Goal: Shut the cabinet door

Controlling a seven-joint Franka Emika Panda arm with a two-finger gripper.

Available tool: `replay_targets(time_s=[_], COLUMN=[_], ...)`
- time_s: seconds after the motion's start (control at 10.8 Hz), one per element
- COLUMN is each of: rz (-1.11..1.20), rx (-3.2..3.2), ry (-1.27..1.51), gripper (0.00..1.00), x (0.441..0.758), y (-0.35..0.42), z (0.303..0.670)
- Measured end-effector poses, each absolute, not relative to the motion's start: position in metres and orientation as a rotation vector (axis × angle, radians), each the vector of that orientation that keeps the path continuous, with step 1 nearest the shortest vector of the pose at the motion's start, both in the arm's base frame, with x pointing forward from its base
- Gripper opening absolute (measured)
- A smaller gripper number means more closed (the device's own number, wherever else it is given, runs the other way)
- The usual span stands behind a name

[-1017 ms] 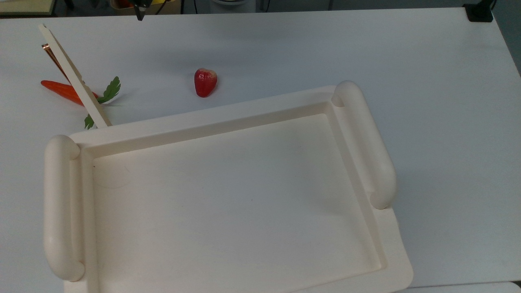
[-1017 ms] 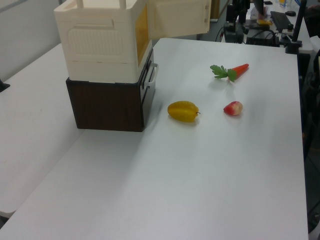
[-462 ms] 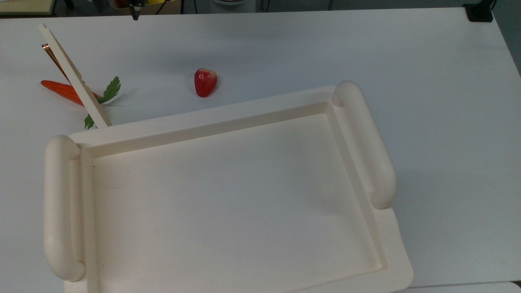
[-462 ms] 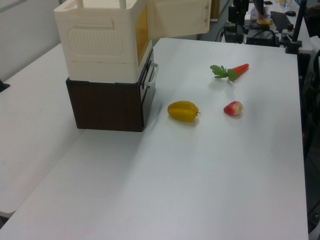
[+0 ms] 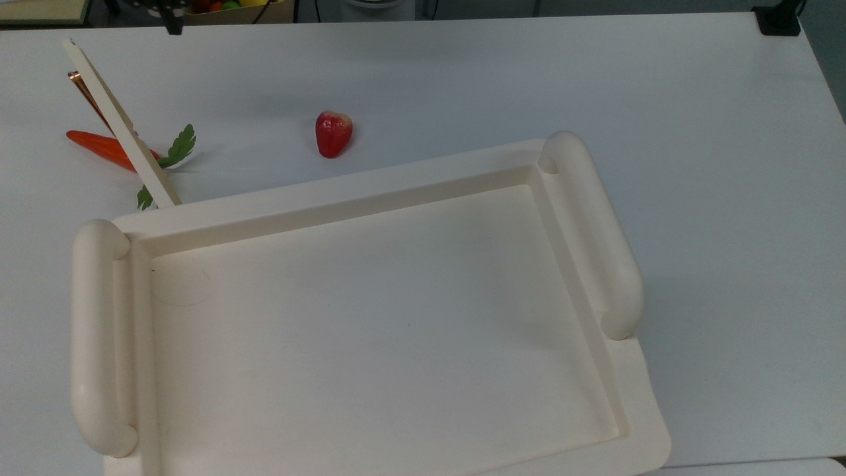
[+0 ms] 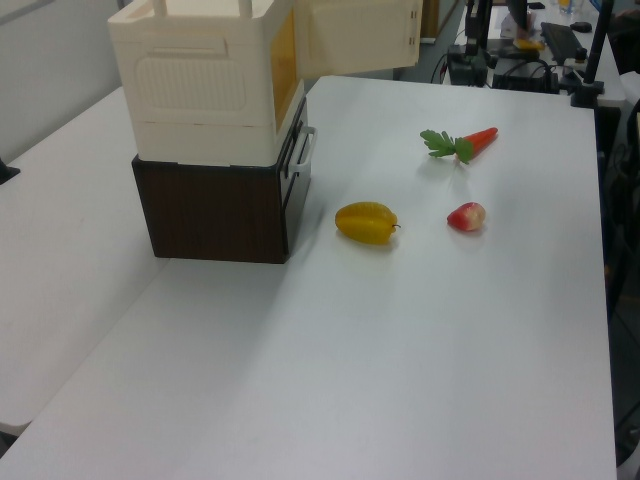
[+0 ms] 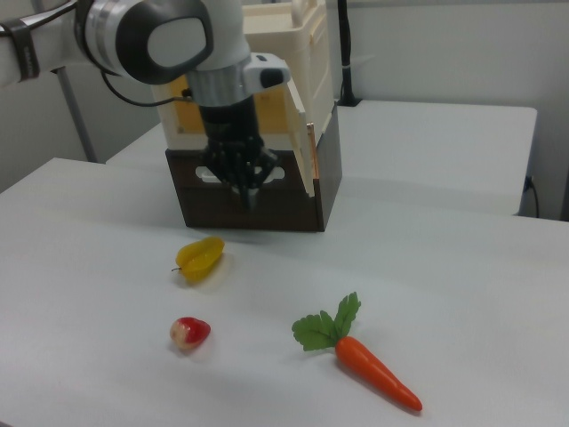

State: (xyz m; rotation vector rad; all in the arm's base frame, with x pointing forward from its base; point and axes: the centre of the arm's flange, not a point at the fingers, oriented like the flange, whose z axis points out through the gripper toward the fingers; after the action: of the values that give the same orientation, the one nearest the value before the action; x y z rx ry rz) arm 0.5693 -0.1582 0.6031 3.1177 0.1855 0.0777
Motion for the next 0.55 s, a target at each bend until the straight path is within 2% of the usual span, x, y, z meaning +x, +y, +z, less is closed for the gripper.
replay_targets(time_s=[0.28,0.55], rz=[0.14,0.341], rx=[3.08,2.973], ry=[0.318,0.441], gripper=[0.01,0.01], x=[0.561,0.57], y=[-0.198,-0.222], z=[0.609,0.621])
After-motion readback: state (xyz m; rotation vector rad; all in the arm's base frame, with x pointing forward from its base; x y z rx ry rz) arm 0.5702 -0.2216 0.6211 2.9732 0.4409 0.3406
